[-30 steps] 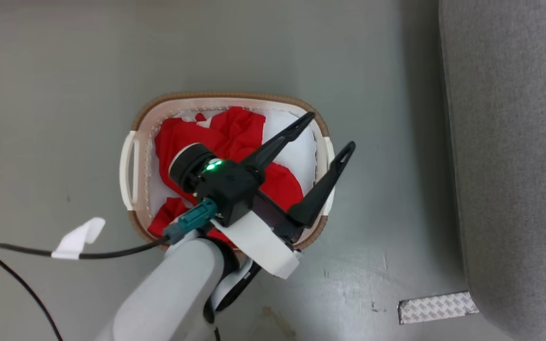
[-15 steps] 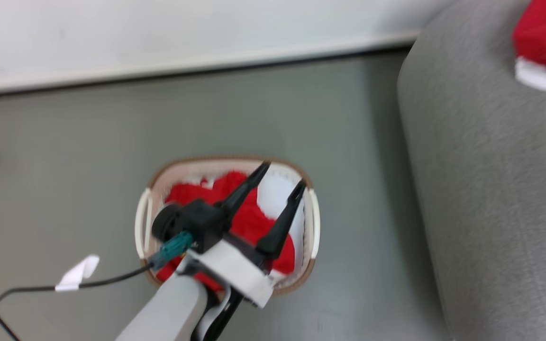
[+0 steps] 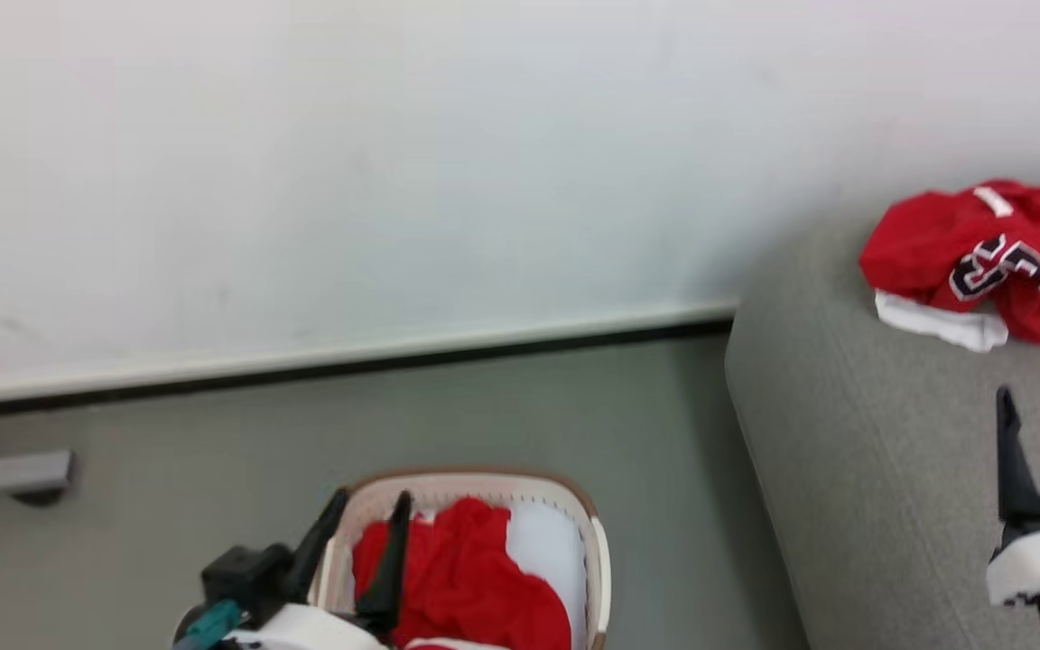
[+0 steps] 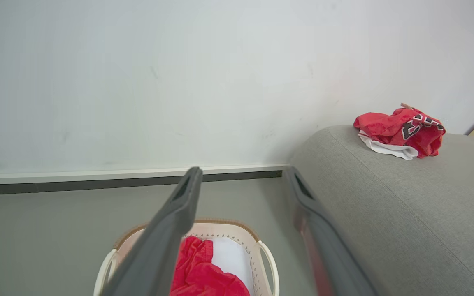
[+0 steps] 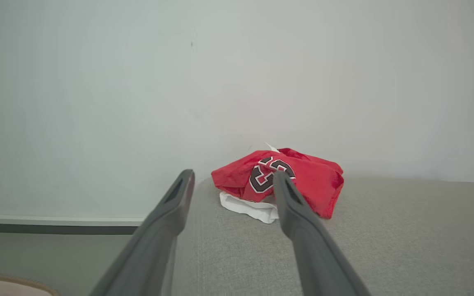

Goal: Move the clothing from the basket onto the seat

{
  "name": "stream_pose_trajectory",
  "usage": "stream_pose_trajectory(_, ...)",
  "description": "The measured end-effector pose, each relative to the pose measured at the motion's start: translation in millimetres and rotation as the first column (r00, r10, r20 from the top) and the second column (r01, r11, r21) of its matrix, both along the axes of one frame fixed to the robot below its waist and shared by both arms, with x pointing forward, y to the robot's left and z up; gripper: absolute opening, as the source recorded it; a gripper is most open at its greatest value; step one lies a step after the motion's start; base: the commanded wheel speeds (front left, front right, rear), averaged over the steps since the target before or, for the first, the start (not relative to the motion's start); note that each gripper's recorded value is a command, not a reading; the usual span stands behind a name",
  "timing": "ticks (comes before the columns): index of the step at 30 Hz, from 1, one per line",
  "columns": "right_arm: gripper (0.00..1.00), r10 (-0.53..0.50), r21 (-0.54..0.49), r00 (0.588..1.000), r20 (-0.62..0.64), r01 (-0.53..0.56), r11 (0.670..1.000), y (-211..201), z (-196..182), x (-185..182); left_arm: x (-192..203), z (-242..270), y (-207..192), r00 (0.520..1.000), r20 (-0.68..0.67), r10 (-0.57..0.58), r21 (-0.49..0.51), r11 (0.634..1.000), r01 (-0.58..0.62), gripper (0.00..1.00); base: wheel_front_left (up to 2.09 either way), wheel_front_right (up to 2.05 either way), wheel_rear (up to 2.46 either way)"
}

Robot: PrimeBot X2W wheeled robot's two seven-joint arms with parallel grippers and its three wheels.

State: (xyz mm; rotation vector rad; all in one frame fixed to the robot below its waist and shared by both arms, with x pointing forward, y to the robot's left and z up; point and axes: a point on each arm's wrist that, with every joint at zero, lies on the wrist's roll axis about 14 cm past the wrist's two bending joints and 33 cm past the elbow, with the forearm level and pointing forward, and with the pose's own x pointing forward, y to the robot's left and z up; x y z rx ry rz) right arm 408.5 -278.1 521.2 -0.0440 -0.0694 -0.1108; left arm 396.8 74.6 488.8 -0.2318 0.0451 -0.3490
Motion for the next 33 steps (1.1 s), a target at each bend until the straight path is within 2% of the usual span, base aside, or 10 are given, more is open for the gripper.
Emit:
stream_pose_trajectory(7, 1.00, 0.017, 0.044, 0.992, 0.123, -0.023, 0.999, 27, 27, -34, -23, 26, 43, 0.987, 0.083, 0.136, -0.010, 0.991, -0.136, 1.00, 0.00, 0.00, 0.00)
stream_pose_trajectory(14, 1.00, 0.075, 0.107, 0.995, 0.068, -0.082, 0.991, 62, 0, -56, -40, 26, 70, 0.971, 0.108, 0.215, 0.013, 0.976, -0.218, 1.00, 0.00, 0.00, 0.00)
stream_pose_trajectory(22, 1.00, 0.140, 0.156, 0.990, -0.018, -0.136, 0.978, 88, -32, -68, -49, 23, 81, 0.962, 0.119, 0.244, 0.037, 0.968, -0.250, 1.00, 0.00, 0.00, 0.00)
stream_pose_trajectory(33, 1.00, 0.200, 0.193, 0.979, -0.047, -0.187, 0.963, 109, -42, -65, -50, 16, 86, 0.961, 0.107, 0.255, 0.047, 0.964, -0.261, 1.00, 0.00, 0.00, 0.00)
